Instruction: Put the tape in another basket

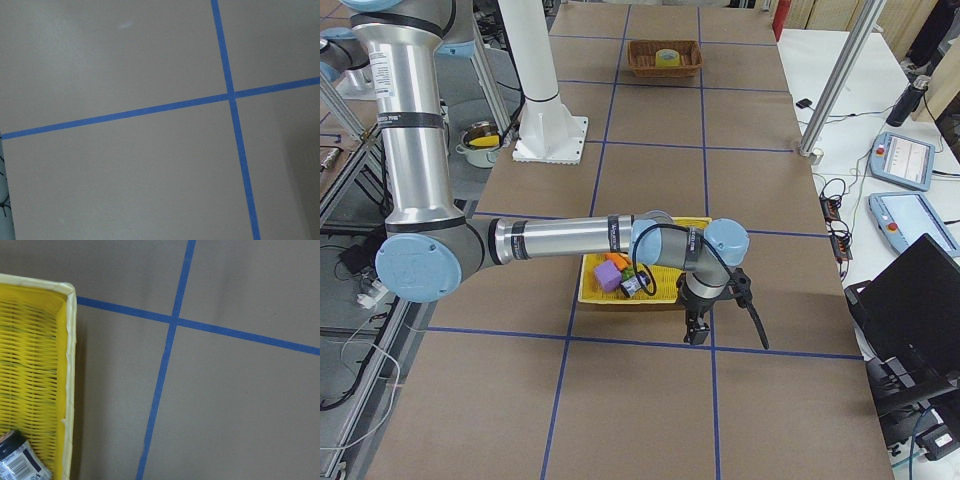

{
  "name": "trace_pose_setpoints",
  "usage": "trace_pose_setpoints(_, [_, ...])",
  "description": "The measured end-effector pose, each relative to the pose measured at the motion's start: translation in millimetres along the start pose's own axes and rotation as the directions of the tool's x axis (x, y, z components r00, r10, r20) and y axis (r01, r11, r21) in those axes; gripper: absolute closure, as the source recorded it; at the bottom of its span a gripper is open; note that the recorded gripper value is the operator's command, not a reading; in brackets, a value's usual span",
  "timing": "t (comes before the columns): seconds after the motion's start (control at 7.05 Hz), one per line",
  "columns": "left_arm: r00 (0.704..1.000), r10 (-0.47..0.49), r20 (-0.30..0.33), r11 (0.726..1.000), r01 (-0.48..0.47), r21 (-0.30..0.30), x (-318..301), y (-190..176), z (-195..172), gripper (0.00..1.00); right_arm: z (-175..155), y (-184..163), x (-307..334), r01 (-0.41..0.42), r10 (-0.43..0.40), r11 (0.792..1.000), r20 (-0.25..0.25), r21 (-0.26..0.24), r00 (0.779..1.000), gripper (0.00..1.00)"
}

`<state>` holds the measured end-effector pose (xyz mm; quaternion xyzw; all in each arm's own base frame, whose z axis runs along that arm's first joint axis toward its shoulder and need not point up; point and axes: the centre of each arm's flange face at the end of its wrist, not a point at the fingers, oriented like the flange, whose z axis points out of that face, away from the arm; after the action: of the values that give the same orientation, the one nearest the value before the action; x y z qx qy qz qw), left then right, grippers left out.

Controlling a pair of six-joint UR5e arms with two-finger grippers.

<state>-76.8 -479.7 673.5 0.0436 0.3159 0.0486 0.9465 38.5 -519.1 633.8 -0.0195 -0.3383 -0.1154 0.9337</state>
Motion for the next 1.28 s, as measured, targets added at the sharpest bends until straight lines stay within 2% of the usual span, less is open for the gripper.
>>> trace_pose_setpoints(0.14, [0.998, -0.062, -0.011, 0.998, 0.062, 0.004, 2.1, -1.3, -1.5, 0.01, 0.3, -1.3, -1.0, -0.022, 0.022, 1.000, 0.010, 0.023, 1.000, 0.00])
trace_pose_setpoints(0.43, [0.987, -0.141, -0.077, 0.990, 0.142, 0.011, 11.4, -4.6, -5.3, 0.01, 1.9, -2.9, -5.2, -0.062, 0.059, 0.997, 0.066, 0.042, 0.996, 0.00])
trace_pose_setpoints(0.71, [0.983, -0.153, -0.101, 0.988, 0.155, 0.010, 15.0, -6.1, -6.2, 0.01, 2.2, -3.3, -6.6, -0.065, 0.061, 0.996, 0.086, 0.052, 0.994, 0.00])
trace_pose_setpoints(1.28, [0.983, -0.152, -0.104, 0.988, 0.154, 0.010, 16.0, -6.7, -6.3, 0.01, 0.9, -4.3, -7.5, -0.068, 0.062, 0.995, 0.082, 0.070, 0.995, 0.00])
